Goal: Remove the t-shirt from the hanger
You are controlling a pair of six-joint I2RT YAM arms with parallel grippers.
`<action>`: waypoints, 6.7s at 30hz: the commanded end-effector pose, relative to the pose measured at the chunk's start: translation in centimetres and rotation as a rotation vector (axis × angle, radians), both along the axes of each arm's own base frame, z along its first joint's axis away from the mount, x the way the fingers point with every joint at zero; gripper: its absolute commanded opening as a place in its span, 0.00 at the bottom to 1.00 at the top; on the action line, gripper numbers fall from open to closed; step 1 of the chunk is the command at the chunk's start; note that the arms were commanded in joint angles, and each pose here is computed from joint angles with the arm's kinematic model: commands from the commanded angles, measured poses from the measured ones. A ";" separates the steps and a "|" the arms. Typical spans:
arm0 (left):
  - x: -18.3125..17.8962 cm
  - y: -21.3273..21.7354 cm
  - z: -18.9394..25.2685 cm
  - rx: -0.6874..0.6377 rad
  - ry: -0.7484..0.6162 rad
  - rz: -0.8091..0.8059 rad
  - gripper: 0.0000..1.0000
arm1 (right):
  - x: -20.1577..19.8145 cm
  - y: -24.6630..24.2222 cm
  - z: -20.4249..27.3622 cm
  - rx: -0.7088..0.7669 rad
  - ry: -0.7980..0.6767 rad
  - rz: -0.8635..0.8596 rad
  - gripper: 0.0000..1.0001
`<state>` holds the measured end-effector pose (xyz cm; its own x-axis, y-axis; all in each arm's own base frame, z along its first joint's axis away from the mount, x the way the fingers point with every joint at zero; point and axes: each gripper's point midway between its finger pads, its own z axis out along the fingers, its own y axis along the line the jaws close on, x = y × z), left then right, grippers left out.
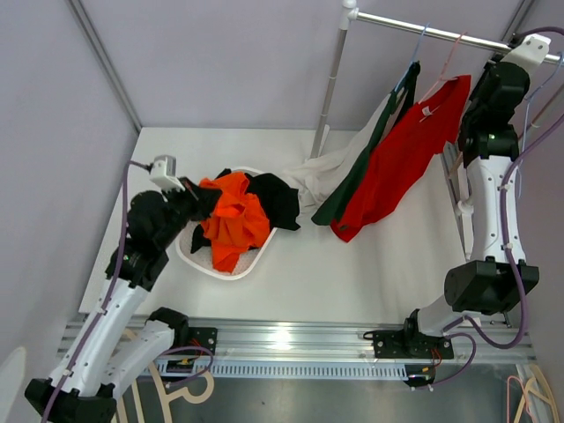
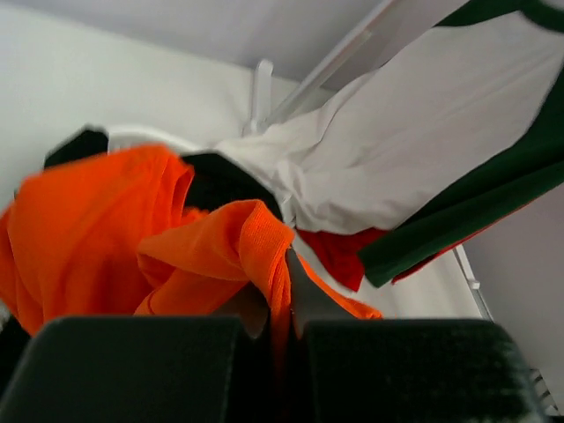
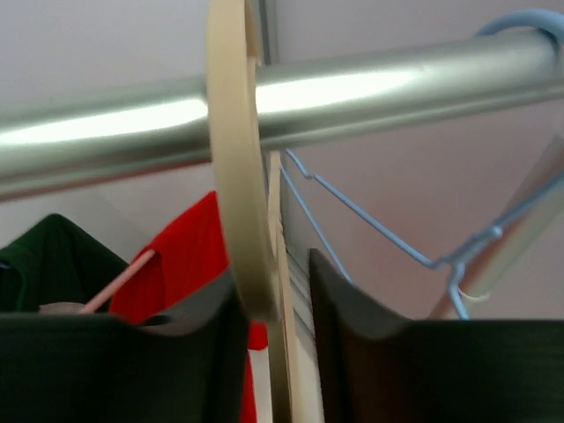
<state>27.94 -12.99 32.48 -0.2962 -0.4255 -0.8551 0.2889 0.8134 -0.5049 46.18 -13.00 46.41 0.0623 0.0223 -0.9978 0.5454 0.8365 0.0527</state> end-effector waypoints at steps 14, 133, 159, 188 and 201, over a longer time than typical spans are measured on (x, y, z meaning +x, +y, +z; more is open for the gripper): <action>-0.6 -2.5 -19.4 -0.006 0.427 0.008 0.01 | -6.8 4.5 6.1 0.087 -0.070 0.073 0.44; -13.0 -34.6 7.6 0.434 -0.727 -0.586 0.99 | -15.5 17.0 9.6 0.228 -0.095 0.311 0.00; -18.3 -28.0 10.9 0.266 -0.658 -0.636 0.01 | -10.7 16.9 8.3 0.067 -0.055 0.140 0.00; -17.0 -33.3 3.1 0.172 -0.330 -0.772 0.01 | -10.3 14.0 6.1 0.202 0.050 0.198 0.00; -6.9 -36.2 0.6 0.167 -0.052 -0.772 0.01 | -15.1 15.7 5.5 0.285 0.115 0.436 0.00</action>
<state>23.26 -47.14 35.25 -0.3225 -0.0509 -0.9452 0.8034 0.5133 -0.3018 31.11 1.90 51.96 -0.0999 0.2806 -0.9546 0.2139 0.9430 0.2548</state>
